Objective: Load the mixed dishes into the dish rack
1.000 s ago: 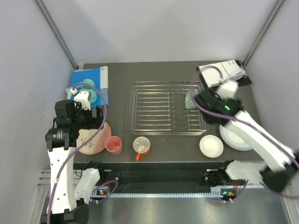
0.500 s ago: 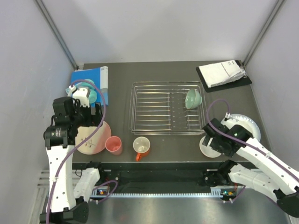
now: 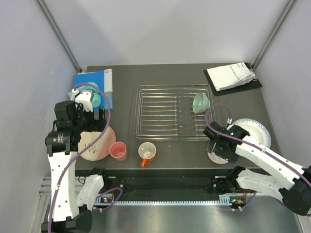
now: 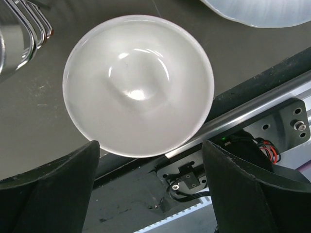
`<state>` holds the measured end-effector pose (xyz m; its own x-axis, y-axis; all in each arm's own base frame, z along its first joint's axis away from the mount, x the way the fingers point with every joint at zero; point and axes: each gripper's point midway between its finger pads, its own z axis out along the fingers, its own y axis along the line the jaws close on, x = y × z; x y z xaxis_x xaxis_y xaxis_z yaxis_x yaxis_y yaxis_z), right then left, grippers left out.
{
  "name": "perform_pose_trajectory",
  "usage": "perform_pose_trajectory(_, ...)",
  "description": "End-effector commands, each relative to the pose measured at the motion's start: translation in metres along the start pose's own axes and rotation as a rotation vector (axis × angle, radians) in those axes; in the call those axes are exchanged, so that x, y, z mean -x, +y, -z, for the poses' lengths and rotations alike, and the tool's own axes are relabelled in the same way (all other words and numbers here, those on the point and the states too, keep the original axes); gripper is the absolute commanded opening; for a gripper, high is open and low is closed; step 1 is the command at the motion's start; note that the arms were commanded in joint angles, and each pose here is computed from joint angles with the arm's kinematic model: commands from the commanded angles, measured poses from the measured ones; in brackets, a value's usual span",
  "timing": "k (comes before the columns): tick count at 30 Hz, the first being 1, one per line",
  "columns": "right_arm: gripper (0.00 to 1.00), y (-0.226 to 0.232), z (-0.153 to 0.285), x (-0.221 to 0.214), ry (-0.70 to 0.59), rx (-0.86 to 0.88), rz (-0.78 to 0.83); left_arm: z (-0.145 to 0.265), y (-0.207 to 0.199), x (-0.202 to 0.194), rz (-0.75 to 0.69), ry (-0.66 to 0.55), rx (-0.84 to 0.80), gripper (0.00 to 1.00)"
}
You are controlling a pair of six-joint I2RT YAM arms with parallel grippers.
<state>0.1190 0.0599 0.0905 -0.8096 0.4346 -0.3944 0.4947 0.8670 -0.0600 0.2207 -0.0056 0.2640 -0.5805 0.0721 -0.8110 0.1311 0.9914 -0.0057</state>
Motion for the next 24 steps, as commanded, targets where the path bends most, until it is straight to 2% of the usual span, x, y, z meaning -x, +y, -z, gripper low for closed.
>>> perform_pose_trajectory(1, 0.85, 0.022, -0.004, 0.0, 0.005, 0.066, 0.042, 0.005, 0.006, 0.014, -0.04, -0.074, 0.032, 0.99)
perform_pose_trajectory(8, 0.85, 0.052, 0.014, 0.017, -0.098, 0.105, 0.169, 0.004, 0.004, 0.009, -0.035, -0.072, 0.024, 0.99)
perform_pose_trajectory(15, 0.84, 0.053, -0.013, 0.007, -0.094, 0.017, 0.284, 0.008, 0.007, 0.007, -0.046, -0.079, 0.048, 0.99)
perform_pose_trajectory(18, 0.77, 0.052, -0.025, 0.003, -0.101, -0.025, 0.324, 0.008, 0.01, 0.006, -0.054, -0.082, 0.06, 0.99)
perform_pose_trajectory(19, 0.68, 0.055, -0.027, 0.002, -0.105, -0.018, 0.337, 0.008, 0.01, 0.004, -0.053, -0.078, 0.061, 0.99)
perform_pose_trajectory(22, 0.53, 0.058, -0.034, -0.004, -0.111, -0.027, 0.381, 0.007, 0.01, 0.004, -0.053, -0.078, 0.062, 0.99)
perform_pose_trajectory(24, 0.5, 0.054, -0.041, -0.008, -0.11, -0.06, 0.407, 0.007, 0.01, 0.006, -0.055, -0.082, 0.065, 0.99)
